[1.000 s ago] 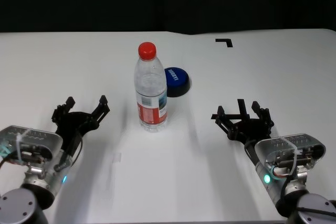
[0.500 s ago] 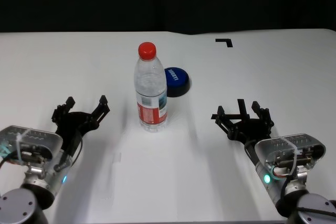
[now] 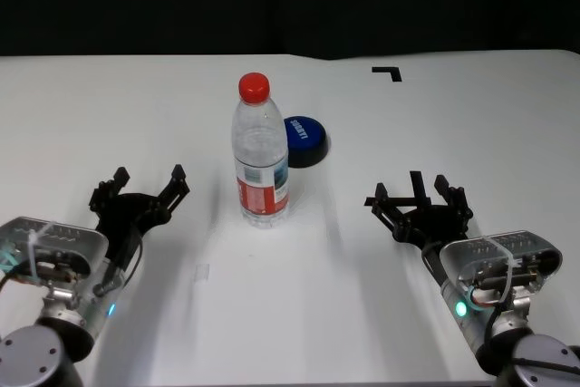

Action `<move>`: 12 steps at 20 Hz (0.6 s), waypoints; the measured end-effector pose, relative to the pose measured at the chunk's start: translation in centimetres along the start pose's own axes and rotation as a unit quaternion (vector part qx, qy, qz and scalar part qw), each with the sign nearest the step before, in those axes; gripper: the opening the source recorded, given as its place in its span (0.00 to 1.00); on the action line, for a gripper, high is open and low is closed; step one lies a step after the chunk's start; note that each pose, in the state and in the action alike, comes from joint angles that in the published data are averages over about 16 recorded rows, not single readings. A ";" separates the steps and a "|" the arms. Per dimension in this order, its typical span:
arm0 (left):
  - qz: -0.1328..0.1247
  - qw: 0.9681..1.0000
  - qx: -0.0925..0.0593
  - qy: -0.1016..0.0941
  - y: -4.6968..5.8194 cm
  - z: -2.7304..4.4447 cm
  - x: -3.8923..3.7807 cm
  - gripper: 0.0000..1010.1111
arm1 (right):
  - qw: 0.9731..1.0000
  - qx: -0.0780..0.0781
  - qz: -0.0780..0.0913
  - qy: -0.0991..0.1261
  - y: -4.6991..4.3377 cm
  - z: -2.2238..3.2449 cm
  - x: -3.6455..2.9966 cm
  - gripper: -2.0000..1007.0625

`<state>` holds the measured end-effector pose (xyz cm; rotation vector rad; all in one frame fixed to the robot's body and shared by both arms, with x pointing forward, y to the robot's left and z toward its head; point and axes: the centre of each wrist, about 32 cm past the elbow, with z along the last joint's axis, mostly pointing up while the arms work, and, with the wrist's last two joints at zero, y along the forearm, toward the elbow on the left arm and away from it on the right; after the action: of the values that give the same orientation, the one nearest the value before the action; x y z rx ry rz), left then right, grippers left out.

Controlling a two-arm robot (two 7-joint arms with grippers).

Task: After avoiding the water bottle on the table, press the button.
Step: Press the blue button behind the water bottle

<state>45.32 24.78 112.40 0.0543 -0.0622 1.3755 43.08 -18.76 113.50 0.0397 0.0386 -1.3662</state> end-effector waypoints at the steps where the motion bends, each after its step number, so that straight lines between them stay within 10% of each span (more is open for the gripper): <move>1: -0.001 1.000 -0.001 0.000 0.0 0.01 0.02 0.99 | 1.000 0.000 0.000 0.000 0.00 0.00 0.00 1.00; 12: -0.033 0.999 -0.019 -0.019 0.0 0.20 0.49 0.99 | 1.000 0.000 0.000 0.000 0.00 0.00 0.00 1.00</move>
<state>45.40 25.24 112.64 0.0498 -0.1185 1.3079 43.08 -18.76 113.50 0.0397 0.0386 -1.3662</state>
